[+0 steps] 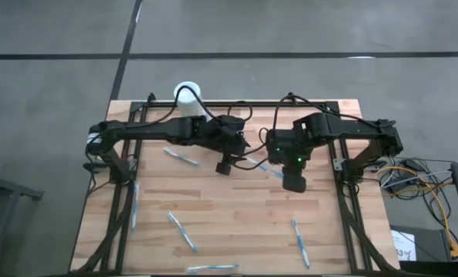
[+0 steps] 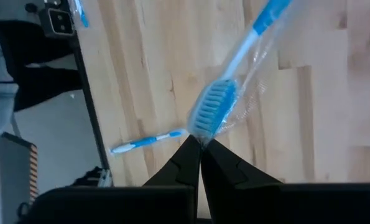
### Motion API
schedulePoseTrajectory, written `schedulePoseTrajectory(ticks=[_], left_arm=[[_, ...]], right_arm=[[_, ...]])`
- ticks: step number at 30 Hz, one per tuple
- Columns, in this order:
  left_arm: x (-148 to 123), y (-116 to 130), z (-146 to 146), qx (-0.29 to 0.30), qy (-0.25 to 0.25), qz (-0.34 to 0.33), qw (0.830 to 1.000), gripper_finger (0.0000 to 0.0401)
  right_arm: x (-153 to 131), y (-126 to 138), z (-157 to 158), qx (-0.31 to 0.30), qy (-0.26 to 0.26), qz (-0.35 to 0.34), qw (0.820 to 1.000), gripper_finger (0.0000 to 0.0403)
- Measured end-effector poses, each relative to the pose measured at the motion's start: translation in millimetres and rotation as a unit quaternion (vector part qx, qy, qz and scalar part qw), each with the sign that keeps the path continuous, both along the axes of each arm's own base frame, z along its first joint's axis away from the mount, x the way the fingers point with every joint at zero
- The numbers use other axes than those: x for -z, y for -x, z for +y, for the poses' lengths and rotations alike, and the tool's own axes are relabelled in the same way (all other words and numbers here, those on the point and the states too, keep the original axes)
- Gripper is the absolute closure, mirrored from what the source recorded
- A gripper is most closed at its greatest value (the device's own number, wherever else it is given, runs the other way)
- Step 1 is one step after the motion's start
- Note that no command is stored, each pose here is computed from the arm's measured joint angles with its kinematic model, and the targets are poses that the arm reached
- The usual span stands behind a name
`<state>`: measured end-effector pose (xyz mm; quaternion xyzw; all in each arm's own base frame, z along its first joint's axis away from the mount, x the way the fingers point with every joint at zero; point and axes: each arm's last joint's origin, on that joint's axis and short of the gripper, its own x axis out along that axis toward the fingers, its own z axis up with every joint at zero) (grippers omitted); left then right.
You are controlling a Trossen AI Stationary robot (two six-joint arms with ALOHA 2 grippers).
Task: Pick & Place toothbrushing station
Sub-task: Put the blue toothbrush into the right of the transparent organizer
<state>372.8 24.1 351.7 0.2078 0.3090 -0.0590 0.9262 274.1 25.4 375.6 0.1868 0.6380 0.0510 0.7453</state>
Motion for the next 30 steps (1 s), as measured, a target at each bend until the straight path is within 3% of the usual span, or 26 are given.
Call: schedulePoseTrajectory(ticks=[6,15,25,30], left_arm=[[-0.1,6.0,-1.6,0.001,0.002,0.018,1.0,0.0189],[-1.1,9.5,-3.0,0.007,0.005,0.026,1.0,0.0188],[-5.6,6.9,-7.5,0.063,0.063,-0.002,0.996,0.0188],[-8.9,4.6,-8.0,0.045,0.105,-0.02,0.993,0.0188]], right_arm=[[1.5,4.0,1.3,-0.072,0.089,-0.006,0.993,0.0394],[1.8,4.5,8.7,-0.22,0.127,-0.04,0.966,0.0394],[1.9,3.7,12.6,-0.261,0.194,-0.047,0.945,0.0394],[1.6,1.7,11.9,-0.255,0.211,-0.053,0.942,0.0394]])
